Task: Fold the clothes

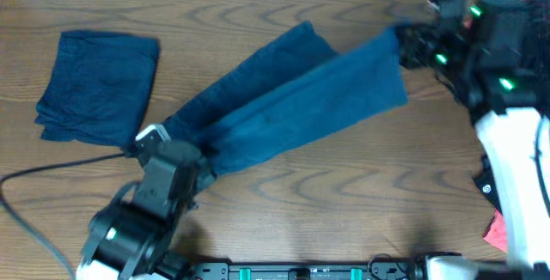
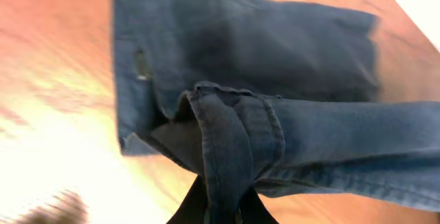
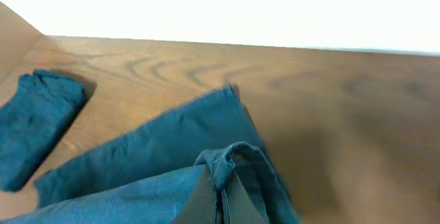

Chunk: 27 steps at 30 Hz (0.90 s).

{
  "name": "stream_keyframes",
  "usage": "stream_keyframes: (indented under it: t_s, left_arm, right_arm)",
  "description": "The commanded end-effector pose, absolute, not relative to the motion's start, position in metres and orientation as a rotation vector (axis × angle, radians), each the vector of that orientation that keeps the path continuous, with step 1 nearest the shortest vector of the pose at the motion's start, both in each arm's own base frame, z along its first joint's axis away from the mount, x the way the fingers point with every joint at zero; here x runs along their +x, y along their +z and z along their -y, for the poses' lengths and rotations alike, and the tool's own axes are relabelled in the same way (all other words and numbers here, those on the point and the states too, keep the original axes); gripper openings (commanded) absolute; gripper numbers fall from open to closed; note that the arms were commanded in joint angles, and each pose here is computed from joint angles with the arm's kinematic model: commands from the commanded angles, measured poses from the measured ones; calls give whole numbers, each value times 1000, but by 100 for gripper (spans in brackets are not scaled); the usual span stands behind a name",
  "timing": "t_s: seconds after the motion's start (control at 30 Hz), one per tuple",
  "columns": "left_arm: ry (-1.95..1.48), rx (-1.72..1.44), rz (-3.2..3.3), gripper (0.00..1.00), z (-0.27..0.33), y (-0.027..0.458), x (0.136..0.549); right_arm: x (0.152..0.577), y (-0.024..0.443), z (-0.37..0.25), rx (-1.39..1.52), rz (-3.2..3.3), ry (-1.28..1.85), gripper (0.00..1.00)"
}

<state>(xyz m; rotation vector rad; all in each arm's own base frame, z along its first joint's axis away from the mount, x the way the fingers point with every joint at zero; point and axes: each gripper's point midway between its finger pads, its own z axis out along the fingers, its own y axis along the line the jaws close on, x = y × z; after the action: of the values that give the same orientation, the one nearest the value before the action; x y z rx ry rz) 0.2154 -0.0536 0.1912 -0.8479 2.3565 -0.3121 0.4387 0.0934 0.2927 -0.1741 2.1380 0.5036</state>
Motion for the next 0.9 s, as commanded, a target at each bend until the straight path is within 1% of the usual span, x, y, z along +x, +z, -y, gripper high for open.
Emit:
stream_keyframes:
  t_s: [0.0, 0.13, 0.47, 0.53, 0.6, 0.67, 0.7, 0.73, 0.77, 0.8, 0.83, 0.87]
  left_arm:
    - [-36, -1029, -2285, 6, 11, 173, 225]
    - [31, -1113, -2283, 6, 2, 155, 248]
    - [86, -1284, -2254, 8, -20, 109, 299]
    - [85, -1308, -2260, 11, -22, 98, 306]
    - [93, -1328, -2257, 12, -26, 87, 314]
    - [95, -1341, -2246, 17, -29, 79, 323]
    - [91, -1344, -2238, 25, -30, 75, 327]
    - [88, -1346, -2233, 30, -31, 72, 331]
    - [88, -1348, -2229, 36, -31, 69, 334]
    - [93, -1343, -2233, 45, -33, 66, 337]
    - [99, -1339, -2234, 56, -35, 64, 338]
    - [106, -1333, -2235, 63, -39, 64, 338]
  right_arm:
    - [484, 287, -72, -127, -2105, 275, 1]
    - [514, 260, -95, -168, -2118, 299, 1]
    - [546, 182, -150, -299, -2168, 315, 1]
    - [550, 168, -155, -303, -2178, 323, 1]
    - [553, 155, -160, -295, -2187, 335, 1]
    - [557, 145, -165, -283, -2192, 349, 1]
    - [559, 142, -167, -275, -2189, 355, 1]
    - [561, 140, -169, -261, -2188, 366, 7]
    - [562, 138, -171, -248, -2186, 377, 25]
    - [563, 139, -172, -234, -2184, 394, 48]
    - [562, 140, -173, -230, -2183, 406, 71]
    - [562, 141, -174, -234, -2182, 412, 86]
